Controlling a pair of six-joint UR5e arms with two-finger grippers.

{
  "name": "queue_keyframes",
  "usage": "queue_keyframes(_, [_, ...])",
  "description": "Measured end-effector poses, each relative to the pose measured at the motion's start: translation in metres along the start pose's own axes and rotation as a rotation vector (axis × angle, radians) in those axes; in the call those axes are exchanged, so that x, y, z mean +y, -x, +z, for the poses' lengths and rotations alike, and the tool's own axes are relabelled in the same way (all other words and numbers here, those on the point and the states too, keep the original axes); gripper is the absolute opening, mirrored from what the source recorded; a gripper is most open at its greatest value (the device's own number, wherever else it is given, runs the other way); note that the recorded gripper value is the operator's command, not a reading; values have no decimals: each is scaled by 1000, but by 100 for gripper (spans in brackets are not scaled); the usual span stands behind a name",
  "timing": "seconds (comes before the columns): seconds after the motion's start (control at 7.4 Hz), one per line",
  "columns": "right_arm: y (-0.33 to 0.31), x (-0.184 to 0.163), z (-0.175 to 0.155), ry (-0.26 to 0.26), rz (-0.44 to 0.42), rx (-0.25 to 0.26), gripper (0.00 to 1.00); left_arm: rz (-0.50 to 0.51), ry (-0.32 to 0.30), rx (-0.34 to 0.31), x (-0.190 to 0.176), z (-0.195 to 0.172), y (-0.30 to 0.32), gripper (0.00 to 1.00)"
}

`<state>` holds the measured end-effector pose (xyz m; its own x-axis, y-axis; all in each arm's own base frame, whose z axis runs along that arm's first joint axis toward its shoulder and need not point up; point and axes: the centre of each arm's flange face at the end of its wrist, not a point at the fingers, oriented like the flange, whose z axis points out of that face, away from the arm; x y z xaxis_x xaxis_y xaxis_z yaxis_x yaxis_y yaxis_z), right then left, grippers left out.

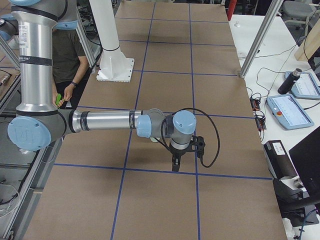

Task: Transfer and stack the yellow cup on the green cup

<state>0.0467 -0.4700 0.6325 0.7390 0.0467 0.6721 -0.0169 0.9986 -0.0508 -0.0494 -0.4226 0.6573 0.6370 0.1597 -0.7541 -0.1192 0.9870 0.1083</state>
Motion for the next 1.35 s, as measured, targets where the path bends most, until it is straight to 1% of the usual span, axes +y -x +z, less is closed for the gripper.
queue_keyframes(1.35, [2,-1,-2,-5,5,-1,100,-7,8,-1,1,4,4,100])
